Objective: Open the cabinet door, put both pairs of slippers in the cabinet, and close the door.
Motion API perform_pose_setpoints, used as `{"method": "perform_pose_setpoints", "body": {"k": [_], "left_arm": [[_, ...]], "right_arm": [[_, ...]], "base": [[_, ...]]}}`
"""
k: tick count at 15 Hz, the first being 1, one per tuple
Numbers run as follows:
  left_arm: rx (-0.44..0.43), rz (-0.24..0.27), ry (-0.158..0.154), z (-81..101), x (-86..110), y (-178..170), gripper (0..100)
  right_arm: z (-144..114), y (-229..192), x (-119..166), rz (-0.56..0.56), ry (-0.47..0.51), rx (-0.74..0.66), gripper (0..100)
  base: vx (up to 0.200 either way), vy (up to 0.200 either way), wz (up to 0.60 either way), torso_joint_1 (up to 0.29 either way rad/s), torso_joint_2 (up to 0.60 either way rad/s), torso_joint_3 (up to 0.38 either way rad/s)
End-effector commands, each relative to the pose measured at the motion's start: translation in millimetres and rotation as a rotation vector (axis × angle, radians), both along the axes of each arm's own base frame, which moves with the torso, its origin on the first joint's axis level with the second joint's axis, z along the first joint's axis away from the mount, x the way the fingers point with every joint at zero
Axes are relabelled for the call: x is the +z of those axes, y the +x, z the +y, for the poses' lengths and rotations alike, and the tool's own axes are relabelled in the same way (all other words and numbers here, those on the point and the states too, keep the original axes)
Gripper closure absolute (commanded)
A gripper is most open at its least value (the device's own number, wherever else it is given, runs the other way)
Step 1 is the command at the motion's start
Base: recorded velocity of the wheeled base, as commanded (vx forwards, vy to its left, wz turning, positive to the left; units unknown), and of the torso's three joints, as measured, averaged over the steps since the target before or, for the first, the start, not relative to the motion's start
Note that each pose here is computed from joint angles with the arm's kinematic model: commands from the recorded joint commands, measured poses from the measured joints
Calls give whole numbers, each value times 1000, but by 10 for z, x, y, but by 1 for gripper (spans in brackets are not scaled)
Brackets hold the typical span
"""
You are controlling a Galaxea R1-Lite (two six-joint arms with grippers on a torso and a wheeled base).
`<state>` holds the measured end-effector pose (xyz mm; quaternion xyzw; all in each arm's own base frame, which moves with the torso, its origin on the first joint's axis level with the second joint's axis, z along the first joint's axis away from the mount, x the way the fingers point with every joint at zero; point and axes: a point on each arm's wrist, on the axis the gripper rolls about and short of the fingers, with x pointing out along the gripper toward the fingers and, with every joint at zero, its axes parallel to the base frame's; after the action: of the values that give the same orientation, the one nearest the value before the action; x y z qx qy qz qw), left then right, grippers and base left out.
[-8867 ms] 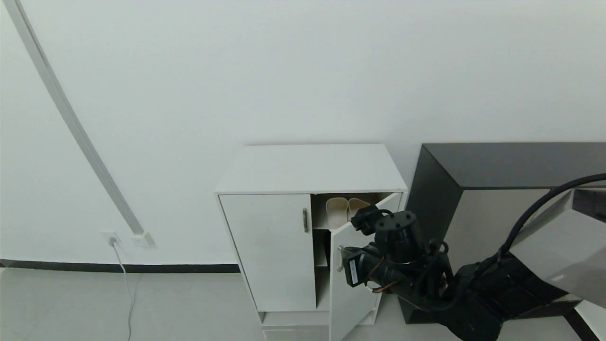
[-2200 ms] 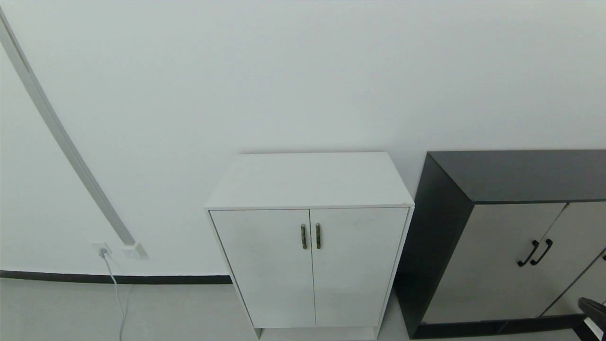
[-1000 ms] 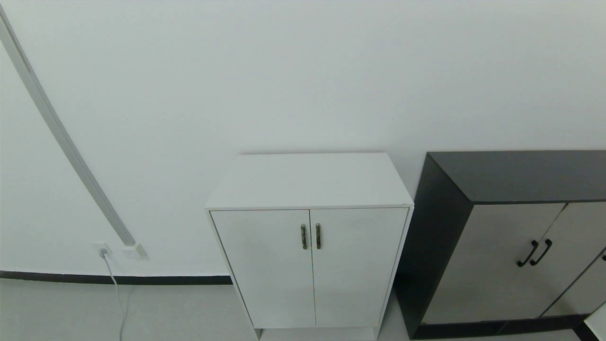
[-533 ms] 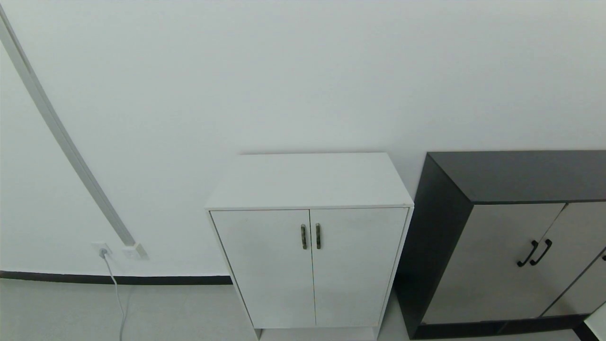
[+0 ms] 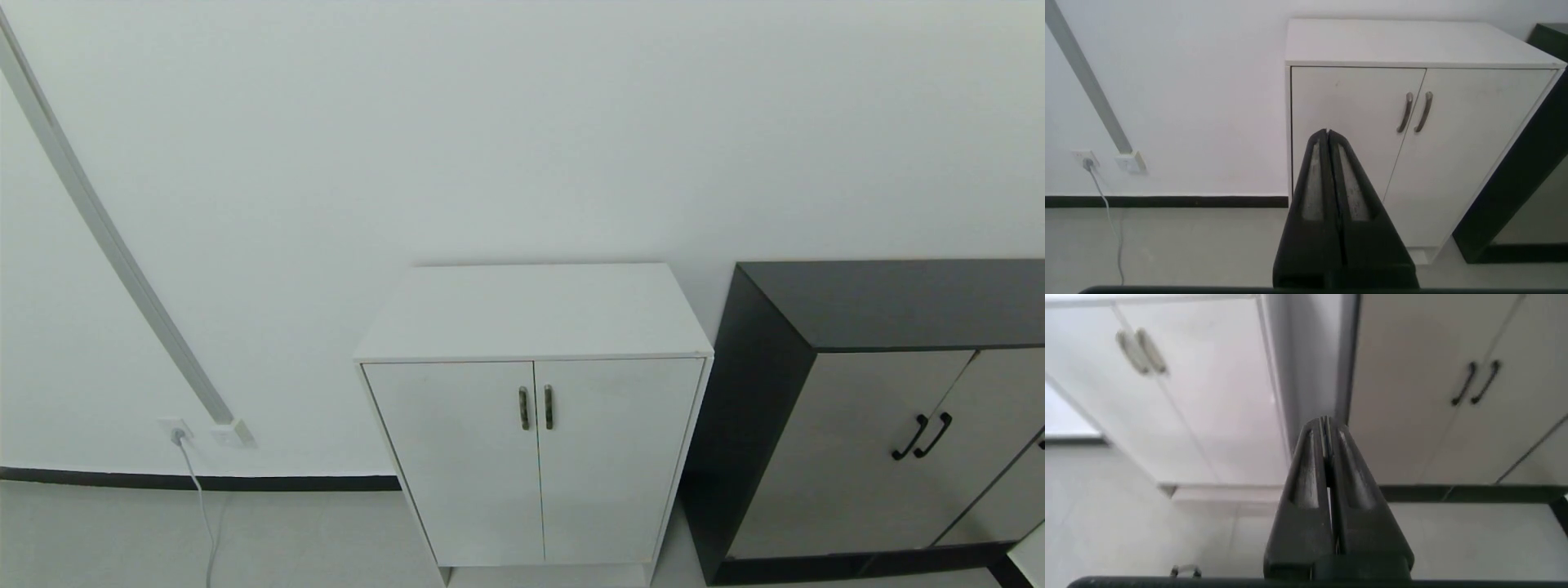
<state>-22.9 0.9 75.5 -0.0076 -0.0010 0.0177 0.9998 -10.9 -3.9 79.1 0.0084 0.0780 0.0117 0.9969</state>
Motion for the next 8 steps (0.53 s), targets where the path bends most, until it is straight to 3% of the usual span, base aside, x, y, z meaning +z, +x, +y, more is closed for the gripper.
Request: {"method": "perform_pose_setpoints", "body": {"k": [1, 5, 8], "left_arm": [[0, 2, 0, 0, 0, 1, 100], [0, 0, 0, 0, 1, 1, 100], [0, 2, 0, 0, 0, 1, 100]], "right_arm": [[-2, -43, -7, -54, 11, -24, 100], [-1, -43, -7, -54, 10, -33, 100], [12, -17, -2, -17, -1, -113, 100]], "base": [[0, 0, 0, 0, 0, 0], [0, 0, 0, 0, 0, 0], [0, 0, 0, 0, 0, 0]]}}
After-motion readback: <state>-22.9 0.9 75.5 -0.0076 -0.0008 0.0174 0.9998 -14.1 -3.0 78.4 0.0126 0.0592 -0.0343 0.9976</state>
